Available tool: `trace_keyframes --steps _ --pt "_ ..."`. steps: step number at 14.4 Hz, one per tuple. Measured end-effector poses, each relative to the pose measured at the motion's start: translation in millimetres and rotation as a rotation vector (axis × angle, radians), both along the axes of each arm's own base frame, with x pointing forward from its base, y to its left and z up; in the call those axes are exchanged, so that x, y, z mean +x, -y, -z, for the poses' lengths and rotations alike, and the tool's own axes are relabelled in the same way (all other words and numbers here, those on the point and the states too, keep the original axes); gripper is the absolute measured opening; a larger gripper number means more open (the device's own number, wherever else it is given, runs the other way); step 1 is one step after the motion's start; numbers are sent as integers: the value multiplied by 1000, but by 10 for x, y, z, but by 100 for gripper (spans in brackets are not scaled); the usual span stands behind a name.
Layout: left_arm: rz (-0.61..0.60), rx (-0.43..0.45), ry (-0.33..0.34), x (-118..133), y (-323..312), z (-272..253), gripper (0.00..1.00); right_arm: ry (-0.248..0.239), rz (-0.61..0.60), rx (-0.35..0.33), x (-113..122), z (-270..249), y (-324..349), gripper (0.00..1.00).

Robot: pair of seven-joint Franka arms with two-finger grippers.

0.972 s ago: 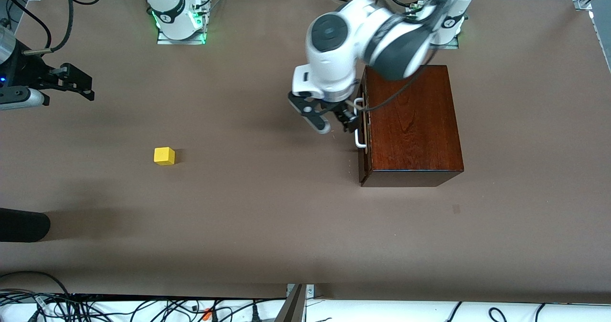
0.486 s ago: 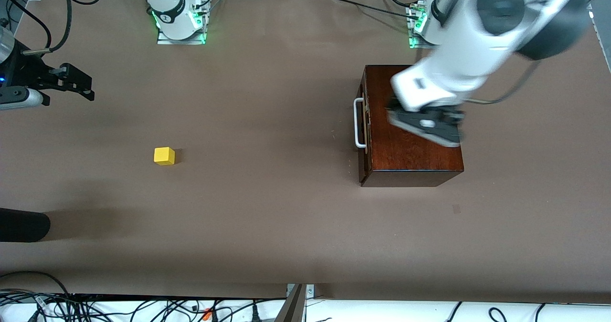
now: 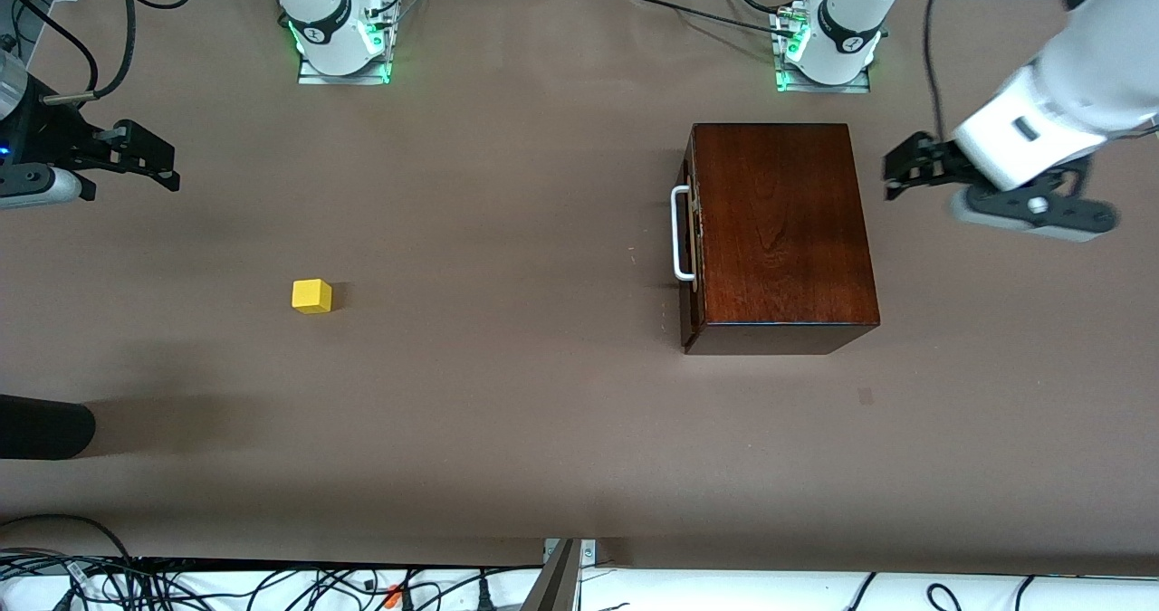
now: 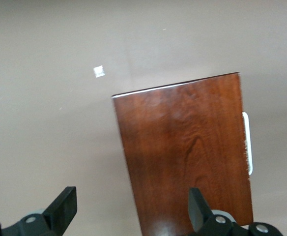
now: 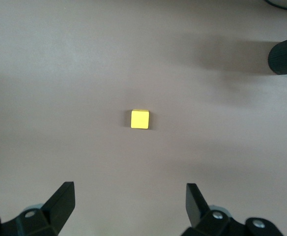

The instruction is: Open drawer, take yellow block, close drawer

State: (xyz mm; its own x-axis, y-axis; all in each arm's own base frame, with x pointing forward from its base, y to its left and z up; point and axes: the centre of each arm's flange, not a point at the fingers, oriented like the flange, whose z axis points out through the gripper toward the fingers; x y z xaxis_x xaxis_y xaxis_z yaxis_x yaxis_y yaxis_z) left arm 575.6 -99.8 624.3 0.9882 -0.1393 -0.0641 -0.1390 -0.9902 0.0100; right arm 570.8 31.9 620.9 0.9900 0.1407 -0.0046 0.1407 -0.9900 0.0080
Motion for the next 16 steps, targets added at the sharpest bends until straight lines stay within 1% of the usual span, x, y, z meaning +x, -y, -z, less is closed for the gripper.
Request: trace_keyframes --steps 5,11,16 --pt "-7 -6 -19 -193 -275 75 100 0 1 0 0 0 4 100" --pt "-9 -22 -10 -376 -535 244 100 0 2 0 1 1 8 100" --pt "-8 -24 0 -398 -536 225 100 0 3 0 2 1 17 100"
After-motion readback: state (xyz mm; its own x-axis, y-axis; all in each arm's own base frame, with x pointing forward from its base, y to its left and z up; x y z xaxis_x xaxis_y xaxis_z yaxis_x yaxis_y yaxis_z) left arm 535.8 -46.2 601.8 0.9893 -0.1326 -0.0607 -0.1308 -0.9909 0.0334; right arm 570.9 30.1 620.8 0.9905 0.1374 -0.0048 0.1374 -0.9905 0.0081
